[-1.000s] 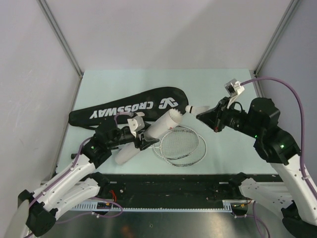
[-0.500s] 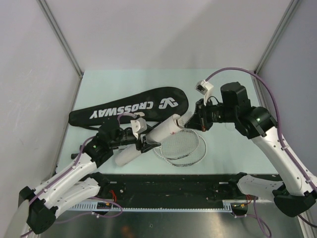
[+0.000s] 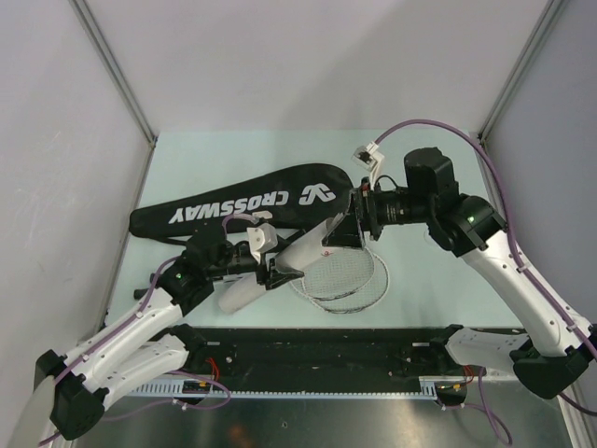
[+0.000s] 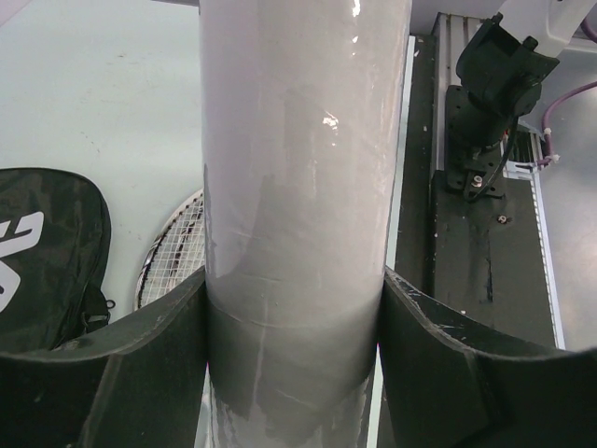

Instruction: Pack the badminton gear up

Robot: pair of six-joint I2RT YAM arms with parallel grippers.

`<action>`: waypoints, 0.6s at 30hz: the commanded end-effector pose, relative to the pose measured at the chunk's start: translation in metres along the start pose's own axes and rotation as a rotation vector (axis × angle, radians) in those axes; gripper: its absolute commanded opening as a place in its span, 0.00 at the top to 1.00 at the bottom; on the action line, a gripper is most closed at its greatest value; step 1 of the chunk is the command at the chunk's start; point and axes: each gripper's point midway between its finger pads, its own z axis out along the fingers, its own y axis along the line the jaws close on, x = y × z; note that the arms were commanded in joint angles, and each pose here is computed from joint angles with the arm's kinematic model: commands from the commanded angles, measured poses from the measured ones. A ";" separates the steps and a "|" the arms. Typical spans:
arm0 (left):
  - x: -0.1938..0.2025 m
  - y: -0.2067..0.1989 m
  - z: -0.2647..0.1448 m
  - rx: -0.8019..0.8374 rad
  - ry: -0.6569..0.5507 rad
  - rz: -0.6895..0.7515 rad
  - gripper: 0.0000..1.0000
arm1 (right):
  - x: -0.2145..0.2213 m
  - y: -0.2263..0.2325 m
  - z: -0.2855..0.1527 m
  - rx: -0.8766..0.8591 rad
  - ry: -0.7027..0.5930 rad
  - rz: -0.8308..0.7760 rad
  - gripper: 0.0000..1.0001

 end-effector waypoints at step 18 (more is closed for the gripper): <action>-0.039 -0.005 -0.004 0.012 -0.098 0.092 1.00 | 0.007 0.006 0.044 -0.082 -0.101 0.077 0.22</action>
